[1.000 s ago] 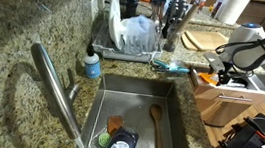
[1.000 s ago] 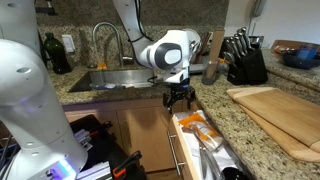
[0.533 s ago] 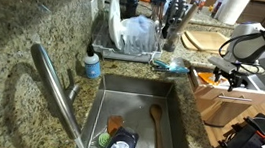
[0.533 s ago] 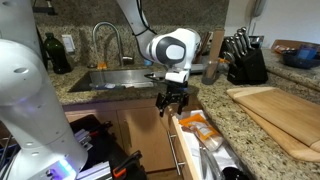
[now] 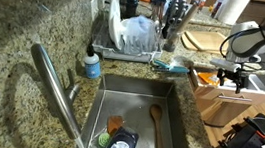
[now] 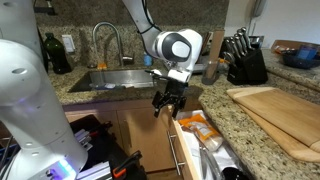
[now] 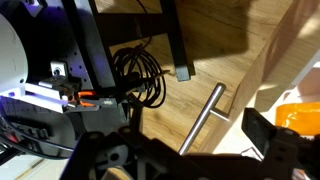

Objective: Push the faucet handle to the right, remove the orange packet from the top of the counter and place it in the open drawer, close the open drawer

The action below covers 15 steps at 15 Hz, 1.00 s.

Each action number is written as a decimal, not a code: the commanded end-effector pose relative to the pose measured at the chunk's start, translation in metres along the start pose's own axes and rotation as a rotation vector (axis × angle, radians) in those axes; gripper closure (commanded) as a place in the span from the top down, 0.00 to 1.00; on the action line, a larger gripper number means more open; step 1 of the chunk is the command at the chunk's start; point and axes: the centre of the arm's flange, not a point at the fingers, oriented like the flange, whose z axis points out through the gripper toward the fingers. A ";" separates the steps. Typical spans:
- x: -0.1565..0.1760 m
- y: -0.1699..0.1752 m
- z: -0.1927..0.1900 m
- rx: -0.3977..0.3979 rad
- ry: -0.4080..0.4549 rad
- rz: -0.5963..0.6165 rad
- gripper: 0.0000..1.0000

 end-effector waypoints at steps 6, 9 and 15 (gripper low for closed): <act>-0.012 -0.008 0.032 -0.066 0.025 0.028 1.00; -0.013 -0.022 0.041 -0.066 0.032 0.058 1.00; -0.005 -0.061 0.050 0.075 0.021 0.206 1.00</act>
